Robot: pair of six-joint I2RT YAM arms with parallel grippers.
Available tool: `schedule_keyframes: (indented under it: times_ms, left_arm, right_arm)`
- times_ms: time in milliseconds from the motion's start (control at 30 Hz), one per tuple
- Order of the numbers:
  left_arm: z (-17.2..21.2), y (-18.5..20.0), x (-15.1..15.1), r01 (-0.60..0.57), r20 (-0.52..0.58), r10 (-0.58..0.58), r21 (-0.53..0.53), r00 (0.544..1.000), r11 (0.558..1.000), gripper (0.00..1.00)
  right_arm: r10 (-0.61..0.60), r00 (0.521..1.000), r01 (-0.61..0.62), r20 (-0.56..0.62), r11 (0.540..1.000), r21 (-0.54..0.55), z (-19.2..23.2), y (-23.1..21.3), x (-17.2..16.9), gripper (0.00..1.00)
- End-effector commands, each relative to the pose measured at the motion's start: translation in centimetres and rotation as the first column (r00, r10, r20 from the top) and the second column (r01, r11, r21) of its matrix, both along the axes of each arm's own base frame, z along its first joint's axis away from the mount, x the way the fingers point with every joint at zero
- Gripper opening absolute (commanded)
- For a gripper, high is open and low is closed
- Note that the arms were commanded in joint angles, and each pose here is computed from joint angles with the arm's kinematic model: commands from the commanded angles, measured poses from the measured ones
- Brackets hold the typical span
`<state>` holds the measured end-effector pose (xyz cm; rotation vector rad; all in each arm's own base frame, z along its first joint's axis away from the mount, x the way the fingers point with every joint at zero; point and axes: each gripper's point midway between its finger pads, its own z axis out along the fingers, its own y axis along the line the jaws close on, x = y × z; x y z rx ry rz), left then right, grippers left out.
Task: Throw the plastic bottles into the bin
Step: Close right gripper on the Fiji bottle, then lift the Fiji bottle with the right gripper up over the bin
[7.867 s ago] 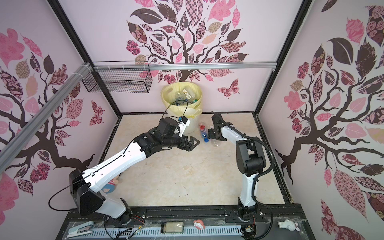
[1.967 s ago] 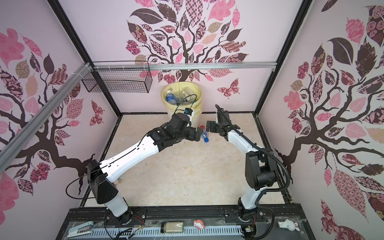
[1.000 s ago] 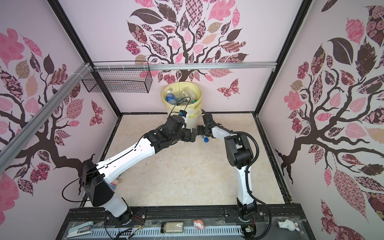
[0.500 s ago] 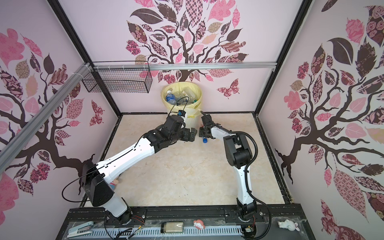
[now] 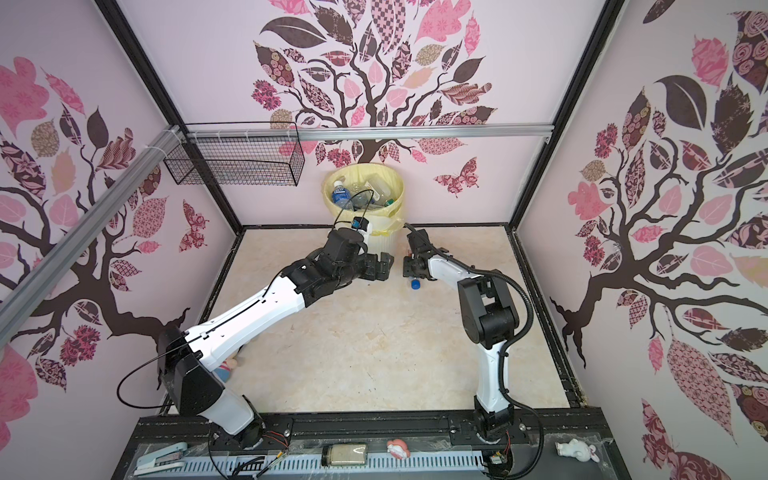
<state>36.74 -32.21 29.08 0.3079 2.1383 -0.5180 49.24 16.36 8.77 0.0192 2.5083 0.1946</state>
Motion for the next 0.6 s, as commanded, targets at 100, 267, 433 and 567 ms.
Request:
schedule_keyframes:
  times_ms: [100, 267, 433, 567]
  left_arm:
    - [4.6, 0.4, 0.0, 0.000, 0.087, 0.005, -0.061, 0.996, 0.998, 0.97]
    - [7.2, 0.4, 0.3, 0.003, 0.140, 0.008, -0.078, 0.990, 0.997, 0.97]
    - [10.6, 0.4, 0.6, 0.012, 0.212, 0.008, -0.092, 0.977, 0.996, 0.97]
    - [13.8, 0.6, 0.9, 0.011, 0.283, 0.018, -0.101, 0.959, 0.995, 0.97]
  right_arm:
    - [-0.012, 0.981, 0.008, 0.193, 1.000, 0.017, 11.2, -0.9, -0.2, 0.53]
    - [-0.022, 0.952, 0.009, 0.306, 0.999, 0.043, 18.0, -1.2, -0.2, 0.53]
    - [-0.026, 0.906, -0.010, 0.422, 0.996, 0.084, 25.2, -0.8, 0.3, 0.53]
    - [-0.030, 0.861, -0.038, 0.507, 0.992, 0.123, 30.4, -0.2, 1.0, 0.53]
